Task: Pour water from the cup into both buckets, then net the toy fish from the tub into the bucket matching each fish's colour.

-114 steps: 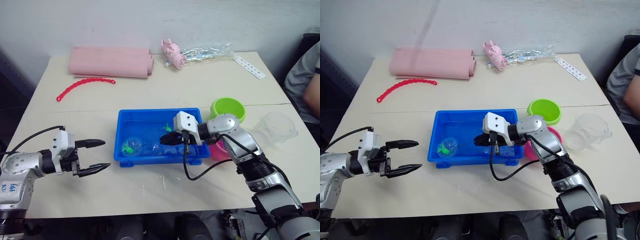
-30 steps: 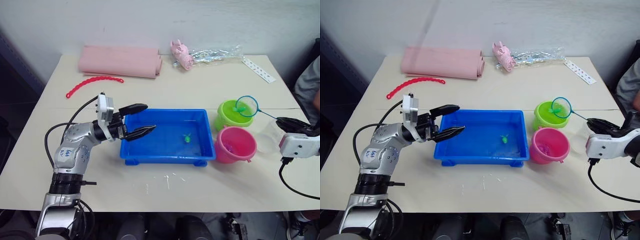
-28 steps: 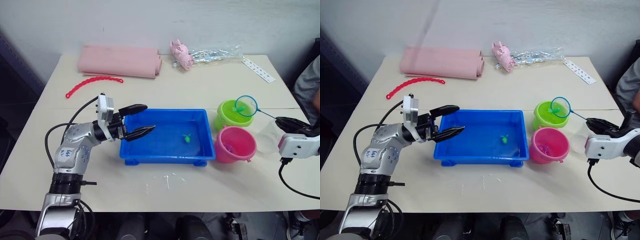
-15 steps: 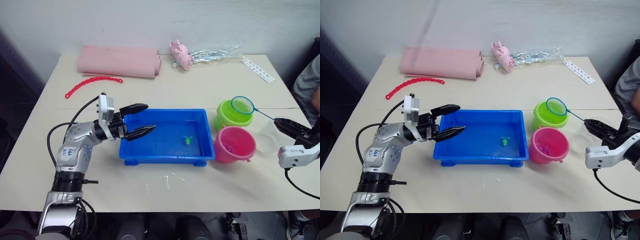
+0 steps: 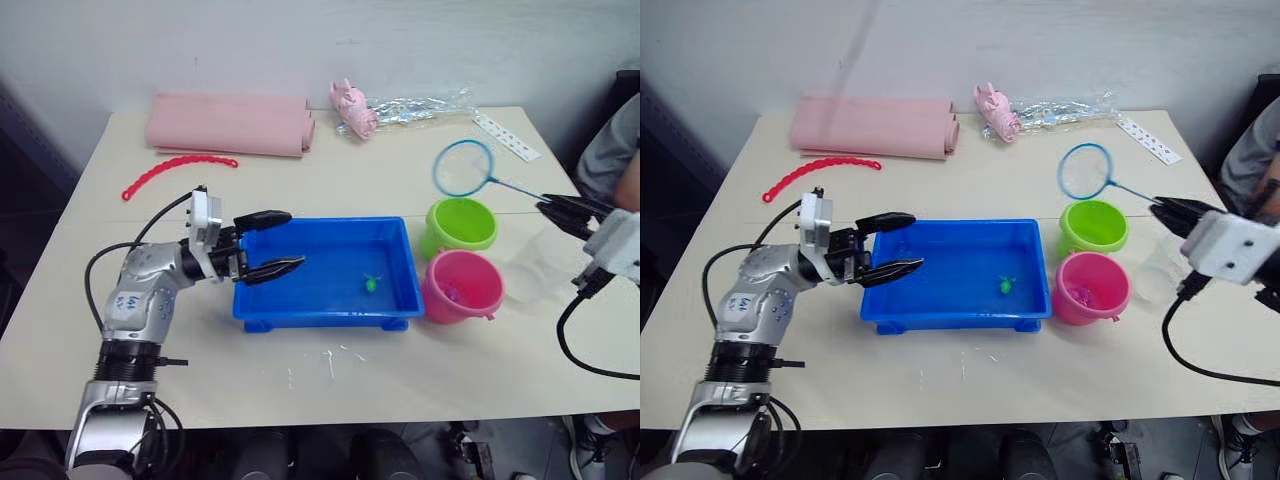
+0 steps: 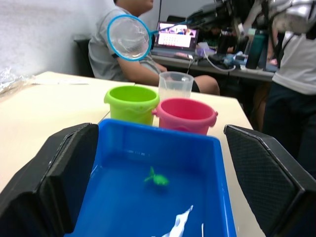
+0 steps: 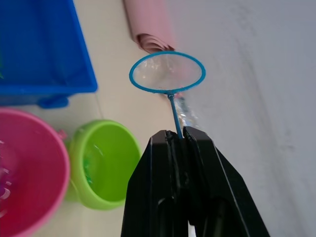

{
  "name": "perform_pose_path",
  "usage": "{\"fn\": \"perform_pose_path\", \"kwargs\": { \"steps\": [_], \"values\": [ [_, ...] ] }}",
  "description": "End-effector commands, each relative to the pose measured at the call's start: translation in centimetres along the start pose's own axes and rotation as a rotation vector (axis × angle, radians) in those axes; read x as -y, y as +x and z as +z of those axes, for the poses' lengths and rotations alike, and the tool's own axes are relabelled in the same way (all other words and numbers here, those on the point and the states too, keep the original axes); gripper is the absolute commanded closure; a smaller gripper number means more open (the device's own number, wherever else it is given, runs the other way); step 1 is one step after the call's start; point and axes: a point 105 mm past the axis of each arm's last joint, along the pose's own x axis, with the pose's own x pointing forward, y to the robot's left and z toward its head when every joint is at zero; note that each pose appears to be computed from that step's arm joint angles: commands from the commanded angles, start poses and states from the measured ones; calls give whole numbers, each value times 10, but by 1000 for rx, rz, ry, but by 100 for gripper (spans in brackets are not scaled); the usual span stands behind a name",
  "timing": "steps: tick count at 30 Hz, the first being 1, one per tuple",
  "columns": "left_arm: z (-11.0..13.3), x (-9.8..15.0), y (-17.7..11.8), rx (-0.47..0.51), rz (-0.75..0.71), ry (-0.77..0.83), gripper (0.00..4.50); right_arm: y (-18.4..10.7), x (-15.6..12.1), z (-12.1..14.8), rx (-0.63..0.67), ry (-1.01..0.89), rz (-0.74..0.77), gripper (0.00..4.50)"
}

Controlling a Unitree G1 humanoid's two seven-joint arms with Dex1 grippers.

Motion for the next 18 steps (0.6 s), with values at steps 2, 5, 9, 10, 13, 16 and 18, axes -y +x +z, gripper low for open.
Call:
{"fn": "perform_pose_path", "kwargs": {
  "steps": [2,5,9,10,13,16,18],
  "values": [
    [2,-2,-17,-23,28,28,4,20,-28,15,-33,52,262,450],
    [-7,1,-26,-80,29,32,4,28,-47,5,-127,-61,421,450],
    [-15,5,-33,-131,17,30,4,45,-54,0,-170,-147,486,450],
    [-17,6,-35,-138,15,28,4,51,-53,1,-169,-166,485,450],
    [-18,8,-36,-141,17,20,4,63,-49,4,-172,-225,476,450],
    [-18,10,-37,-138,20,15,4,70,-50,3,-195,-284,511,450],
    [-19,12,-37,-138,20,12,4,78,-51,8,-194,-332,542,450]
  ]
}}
